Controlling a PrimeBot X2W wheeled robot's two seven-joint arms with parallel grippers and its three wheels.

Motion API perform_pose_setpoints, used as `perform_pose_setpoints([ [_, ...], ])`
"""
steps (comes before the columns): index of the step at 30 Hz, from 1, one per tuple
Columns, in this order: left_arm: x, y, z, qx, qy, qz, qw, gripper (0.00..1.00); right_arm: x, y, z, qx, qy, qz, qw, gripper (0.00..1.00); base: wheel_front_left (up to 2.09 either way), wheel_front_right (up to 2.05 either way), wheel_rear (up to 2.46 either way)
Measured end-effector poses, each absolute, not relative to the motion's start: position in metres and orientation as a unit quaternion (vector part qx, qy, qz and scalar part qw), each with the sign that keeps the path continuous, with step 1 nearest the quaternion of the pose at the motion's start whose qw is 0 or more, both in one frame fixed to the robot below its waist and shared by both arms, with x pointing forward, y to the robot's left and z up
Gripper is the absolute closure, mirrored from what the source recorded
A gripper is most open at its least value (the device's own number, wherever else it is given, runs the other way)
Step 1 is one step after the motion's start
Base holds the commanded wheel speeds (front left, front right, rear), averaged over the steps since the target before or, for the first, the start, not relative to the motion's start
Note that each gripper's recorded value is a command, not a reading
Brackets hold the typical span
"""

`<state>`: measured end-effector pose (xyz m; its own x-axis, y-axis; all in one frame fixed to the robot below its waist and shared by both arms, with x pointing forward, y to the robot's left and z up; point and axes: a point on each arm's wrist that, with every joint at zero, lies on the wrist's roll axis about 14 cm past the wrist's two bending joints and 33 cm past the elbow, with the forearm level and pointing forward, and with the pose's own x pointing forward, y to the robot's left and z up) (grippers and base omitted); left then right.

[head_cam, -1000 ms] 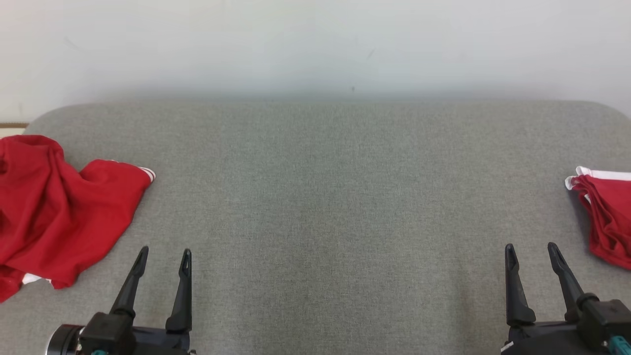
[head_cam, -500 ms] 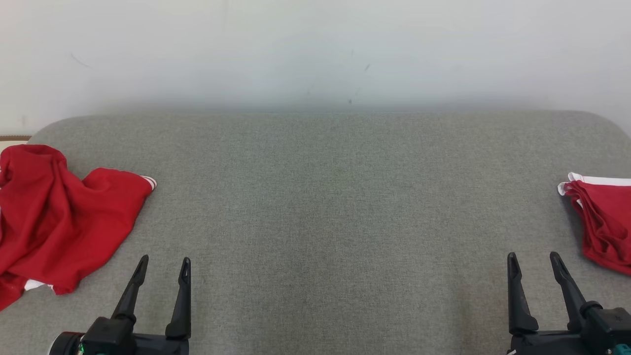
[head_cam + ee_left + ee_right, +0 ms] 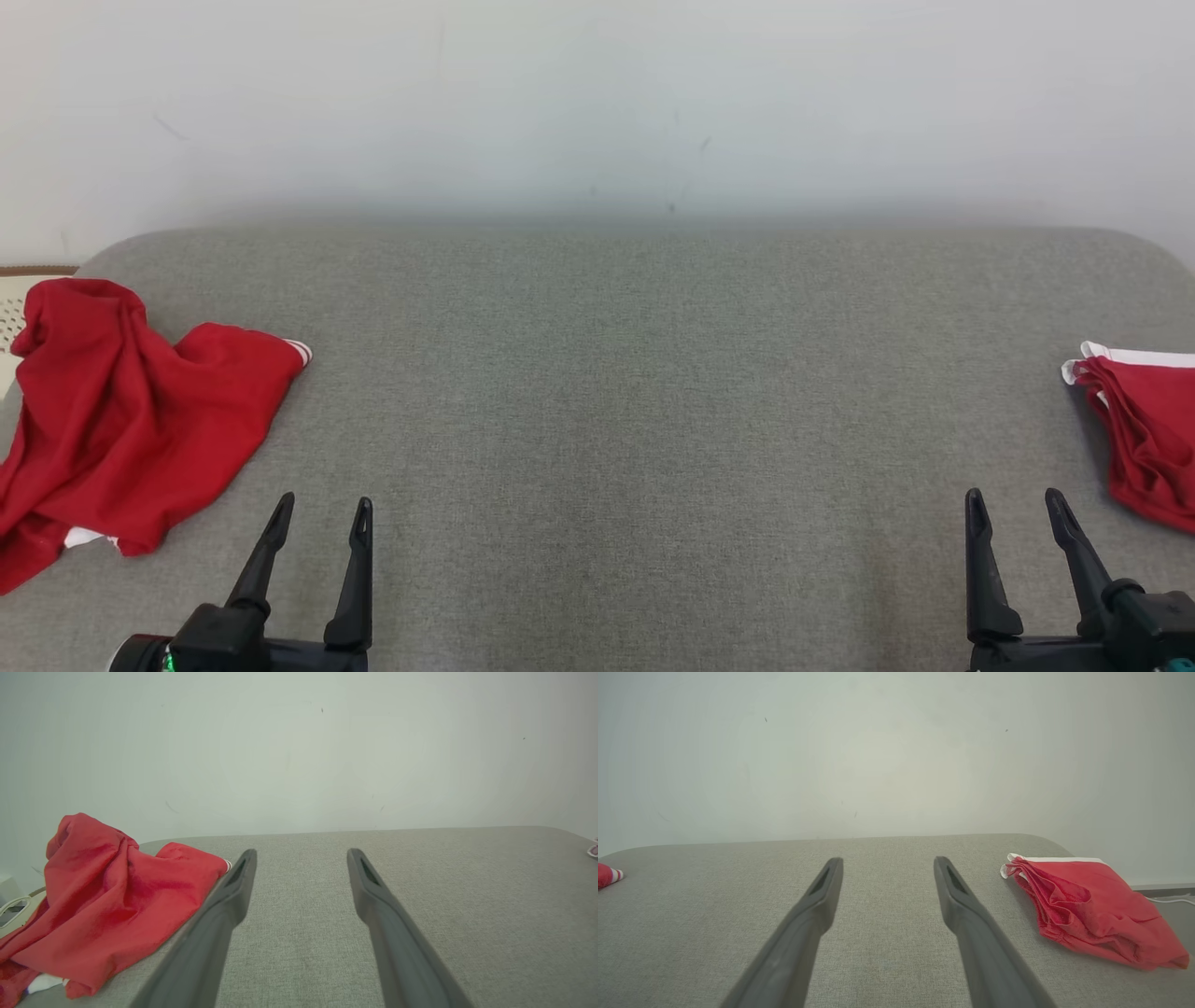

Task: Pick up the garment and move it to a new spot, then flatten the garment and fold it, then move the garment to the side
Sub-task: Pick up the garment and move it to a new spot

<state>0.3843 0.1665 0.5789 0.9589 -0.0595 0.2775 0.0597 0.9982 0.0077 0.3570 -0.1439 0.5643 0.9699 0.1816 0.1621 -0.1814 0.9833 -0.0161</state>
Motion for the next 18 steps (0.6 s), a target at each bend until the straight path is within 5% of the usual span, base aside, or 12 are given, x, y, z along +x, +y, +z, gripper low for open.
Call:
perform_pose_setpoints([
  [18,0.357,0.233,0.594,-0.014,-0.163,0.091,0.982,0.0,0.377,-0.069,0.564,0.022,-0.079,0.202,0.976,0.0,0.0,0.0,0.0],
])
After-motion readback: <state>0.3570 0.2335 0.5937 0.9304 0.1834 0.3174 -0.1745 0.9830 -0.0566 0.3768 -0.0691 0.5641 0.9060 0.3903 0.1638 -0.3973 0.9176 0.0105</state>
